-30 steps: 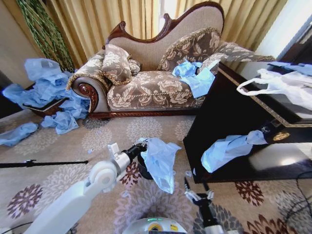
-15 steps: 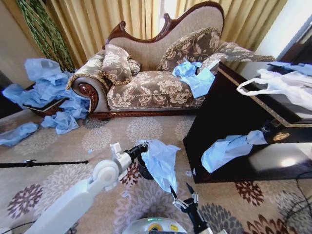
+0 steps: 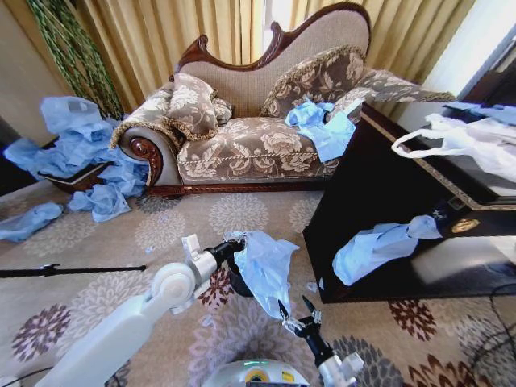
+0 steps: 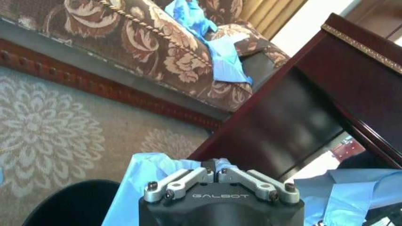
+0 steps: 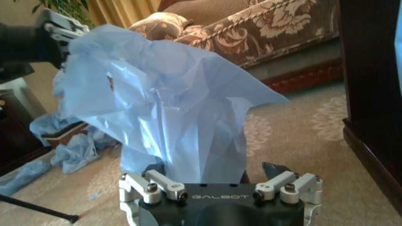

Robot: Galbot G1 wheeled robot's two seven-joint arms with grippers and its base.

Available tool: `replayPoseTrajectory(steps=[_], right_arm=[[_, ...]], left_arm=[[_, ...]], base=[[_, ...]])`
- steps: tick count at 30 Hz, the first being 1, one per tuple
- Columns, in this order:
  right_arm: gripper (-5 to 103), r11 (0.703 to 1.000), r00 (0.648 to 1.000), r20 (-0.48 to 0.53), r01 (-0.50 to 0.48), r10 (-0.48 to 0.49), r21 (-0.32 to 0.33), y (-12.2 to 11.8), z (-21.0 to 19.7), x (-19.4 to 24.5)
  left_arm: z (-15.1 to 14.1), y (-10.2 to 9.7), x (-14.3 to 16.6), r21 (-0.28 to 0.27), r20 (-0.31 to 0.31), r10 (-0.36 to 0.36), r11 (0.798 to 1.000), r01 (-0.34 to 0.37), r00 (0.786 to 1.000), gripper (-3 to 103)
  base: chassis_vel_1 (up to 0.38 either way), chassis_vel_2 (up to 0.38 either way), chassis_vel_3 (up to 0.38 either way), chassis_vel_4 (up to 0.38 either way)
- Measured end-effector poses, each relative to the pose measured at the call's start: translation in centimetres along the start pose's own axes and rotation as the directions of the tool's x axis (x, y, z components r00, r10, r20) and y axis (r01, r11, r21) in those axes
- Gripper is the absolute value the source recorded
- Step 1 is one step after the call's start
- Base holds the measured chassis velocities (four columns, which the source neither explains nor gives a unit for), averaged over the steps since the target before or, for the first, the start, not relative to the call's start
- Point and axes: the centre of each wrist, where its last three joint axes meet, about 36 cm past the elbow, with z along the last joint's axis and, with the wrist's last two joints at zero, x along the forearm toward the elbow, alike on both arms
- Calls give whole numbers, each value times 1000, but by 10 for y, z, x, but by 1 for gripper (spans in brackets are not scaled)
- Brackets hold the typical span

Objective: Place a garbage bag over the trash bin.

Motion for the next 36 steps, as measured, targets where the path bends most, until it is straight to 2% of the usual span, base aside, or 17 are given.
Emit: replayPoseTrajectory(steps=[4, 8, 10, 12, 13, 17, 19, 25, 30, 34, 36], right_arm=[[91, 1000, 1000, -6, -14, 14, 10, -3, -3, -8], [75, 999, 999, -1, -38, 38, 18, -4, -6, -14], [75, 999, 999, 2, -46, 46, 19, -4, -7, -16], [67, 998, 998, 8, -57, 57, 20, -4, -9, -17], [67, 998, 998, 8, -57, 57, 20, -4, -9, -17], [50, 996, 996, 2, -89, 89, 23, -3, -13, -17], [50, 995, 995, 2, -95, 95, 24, -2, -13, -17], [30, 993, 994, 9, -112, 112, 35, -4, -17, -18], [22, 991, 992, 16, -124, 123, 43, -5, -22, -17], [6, 989, 990, 36, -140, 138, 54, -11, -33, -16], [3, 988, 989, 44, -142, 139, 59, -13, -38, -16]], left_arm=[[-1, -3, 1, 12, 1, 13, 1000, -13, 1000, 0], [-4, -6, 2, 21, 6, 24, 999, -24, 1000, 0], [-4, -6, 3, 22, 7, 25, 999, -26, 1000, 0], [-5, -7, 3, 23, 8, 29, 999, -29, 1000, 0], [-5, -7, 3, 23, 8, 29, 999, -29, 1000, 0], [-4, -12, 7, 37, 7, 46, 998, -46, 999, 0], [-3, -13, 8, 41, 6, 50, 998, -50, 999, 0], [-1, -19, 11, 53, 6, 64, 997, -64, 998, 0], [-1, -22, 12, 57, 10, 71, 996, -71, 997, 0], [-4, -27, 15, 61, 19, 82, 995, -83, 996, 0], [-5, -29, 17, 62, 21, 85, 994, -86, 996, 0]], base=[[0, 0, 0, 0], [0, 0, 0, 0], [0, 0, 0, 0], [0, 0, 0, 0], [0, 0, 0, 0], [0, 0, 0, 0], [0, 0, 0, 0], [0, 0, 0, 0], [0, 0, 0, 0], [0, 0, 0, 0], [0, 0, 0, 0]])
